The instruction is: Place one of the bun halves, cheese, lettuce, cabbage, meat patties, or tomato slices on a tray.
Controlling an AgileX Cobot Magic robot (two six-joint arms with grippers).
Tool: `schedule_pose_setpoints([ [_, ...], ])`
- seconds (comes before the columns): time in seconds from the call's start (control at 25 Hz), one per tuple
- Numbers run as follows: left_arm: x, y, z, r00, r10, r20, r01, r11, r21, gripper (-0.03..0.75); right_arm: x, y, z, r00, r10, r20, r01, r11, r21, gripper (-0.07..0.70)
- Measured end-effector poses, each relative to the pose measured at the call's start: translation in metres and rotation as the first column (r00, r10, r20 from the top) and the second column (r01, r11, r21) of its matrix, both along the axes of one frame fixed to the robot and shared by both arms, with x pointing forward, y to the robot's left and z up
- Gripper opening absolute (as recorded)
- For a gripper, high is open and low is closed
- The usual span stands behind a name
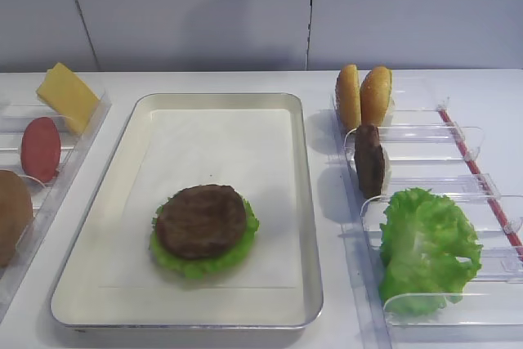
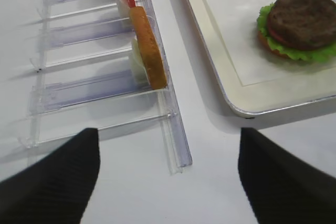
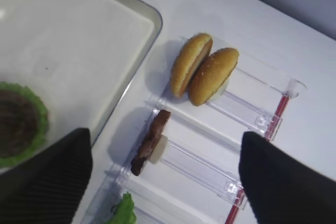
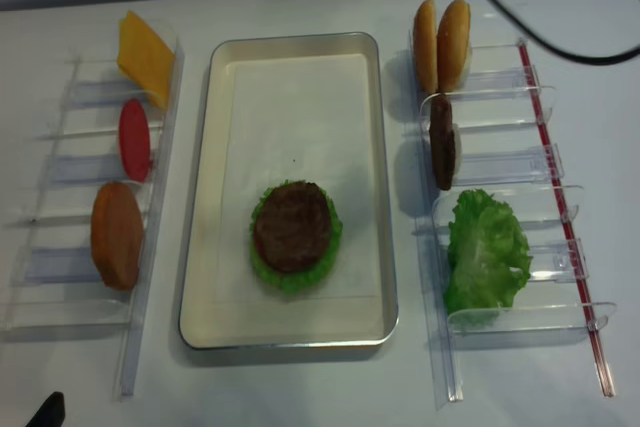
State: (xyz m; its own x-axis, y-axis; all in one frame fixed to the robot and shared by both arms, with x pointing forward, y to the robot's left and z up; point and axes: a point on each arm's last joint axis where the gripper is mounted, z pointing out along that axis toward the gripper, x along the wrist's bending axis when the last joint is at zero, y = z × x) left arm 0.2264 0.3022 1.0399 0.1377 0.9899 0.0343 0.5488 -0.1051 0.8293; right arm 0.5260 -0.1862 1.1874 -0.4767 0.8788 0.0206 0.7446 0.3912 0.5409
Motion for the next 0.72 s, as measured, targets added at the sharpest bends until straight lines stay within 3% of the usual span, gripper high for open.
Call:
schedule_pose_setpoints([
  [0.16,0.0,0.0,0.0,1.0,0.0,0.0,0.0,1.0,0.0,0.512,-0.032,-0.013,0.02,0.998,0.01,0.055,-0.012,0.999,0.051,0.59],
  [0.24,0.0,0.0,0.0,1.0,0.0,0.0,0.0,1.0,0.0,0.512,-0.049,-0.02,0.016,0.999,0.012,0.045,-0.015,0.999,0.048,0.571],
  [0.6,0.0,0.0,0.0,1.0,0.0,0.0,0.0,1.0,0.0,0.512,-0.131,-0.047,-0.025,0.997,-0.001,0.079,-0.004,0.998,0.065,0.544],
  [0.72,0.0,0.0,0.0,1.0,0.0,0.0,0.0,1.0,0.0,0.512,-0.159,-0.057,-0.04,0.994,-0.04,0.106,0.03,0.995,0.091,0.544],
])
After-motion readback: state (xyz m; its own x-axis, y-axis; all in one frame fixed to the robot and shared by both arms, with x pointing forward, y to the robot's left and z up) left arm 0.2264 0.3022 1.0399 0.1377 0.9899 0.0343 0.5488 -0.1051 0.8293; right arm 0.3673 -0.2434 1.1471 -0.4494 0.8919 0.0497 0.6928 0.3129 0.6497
